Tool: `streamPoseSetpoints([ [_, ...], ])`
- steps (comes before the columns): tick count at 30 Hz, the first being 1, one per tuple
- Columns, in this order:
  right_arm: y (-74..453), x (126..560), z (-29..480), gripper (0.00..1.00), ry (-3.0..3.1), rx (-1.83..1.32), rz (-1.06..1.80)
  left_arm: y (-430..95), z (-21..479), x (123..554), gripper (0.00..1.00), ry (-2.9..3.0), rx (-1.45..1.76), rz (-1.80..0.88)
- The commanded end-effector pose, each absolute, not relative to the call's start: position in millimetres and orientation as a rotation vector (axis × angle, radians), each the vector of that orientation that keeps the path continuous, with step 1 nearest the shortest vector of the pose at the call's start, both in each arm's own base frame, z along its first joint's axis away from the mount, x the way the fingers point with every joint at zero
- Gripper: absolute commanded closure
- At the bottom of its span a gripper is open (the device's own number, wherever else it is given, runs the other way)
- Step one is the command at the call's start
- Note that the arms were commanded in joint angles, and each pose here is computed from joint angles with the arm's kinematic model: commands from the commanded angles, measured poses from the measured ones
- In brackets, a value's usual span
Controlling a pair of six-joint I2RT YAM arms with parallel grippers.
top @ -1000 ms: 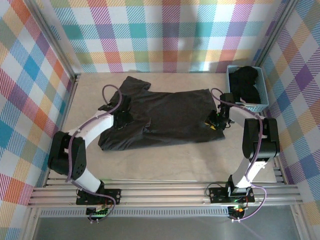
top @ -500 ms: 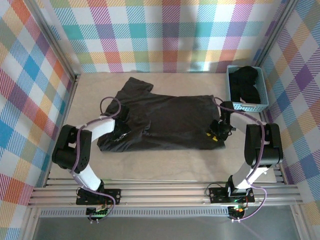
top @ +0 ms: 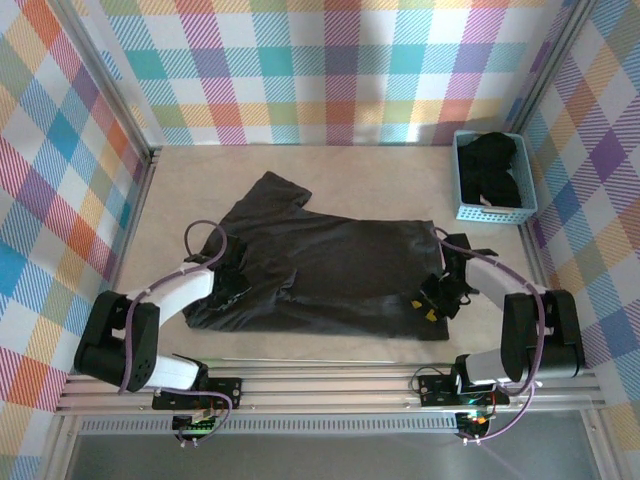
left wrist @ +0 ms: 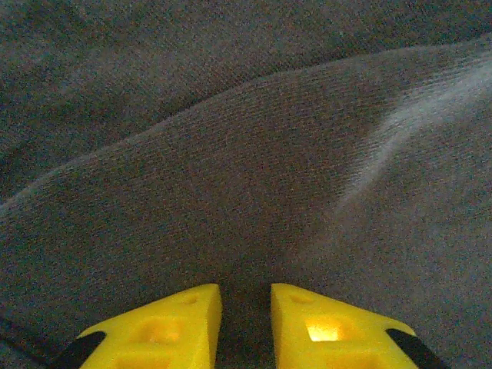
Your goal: Fold and stack the t-shirts
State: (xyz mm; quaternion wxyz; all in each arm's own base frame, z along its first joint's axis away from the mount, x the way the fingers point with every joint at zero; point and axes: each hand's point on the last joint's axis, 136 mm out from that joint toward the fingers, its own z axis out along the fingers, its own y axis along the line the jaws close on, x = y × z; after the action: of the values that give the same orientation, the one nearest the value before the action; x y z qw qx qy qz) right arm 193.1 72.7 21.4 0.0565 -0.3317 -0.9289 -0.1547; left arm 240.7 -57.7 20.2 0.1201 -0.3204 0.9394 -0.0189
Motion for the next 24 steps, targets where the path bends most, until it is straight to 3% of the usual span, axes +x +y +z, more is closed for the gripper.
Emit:
streamPoseSetpoints([
  [1,77,203,45,0.63,-2.902,-0.978,-0.559,-53,43,228,0.68,2.77,-0.91,-0.006],
  [5,90,257,105,0.51,-3.172,-0.785,-0.864,-65,120,290,0.51,2.615,-0.77,-0.118],
  [10,91,322,152,0.46,-3.398,-0.615,-1.001,-63,150,385,0.52,2.587,-0.73,-0.172],
  [17,110,396,181,0.46,-3.457,-0.373,-1.237,-69,141,520,0.57,2.489,-0.556,-0.236],
  [24,118,414,186,0.45,-3.407,-0.332,-1.325,-77,104,609,0.51,2.439,-0.482,-0.289],
])
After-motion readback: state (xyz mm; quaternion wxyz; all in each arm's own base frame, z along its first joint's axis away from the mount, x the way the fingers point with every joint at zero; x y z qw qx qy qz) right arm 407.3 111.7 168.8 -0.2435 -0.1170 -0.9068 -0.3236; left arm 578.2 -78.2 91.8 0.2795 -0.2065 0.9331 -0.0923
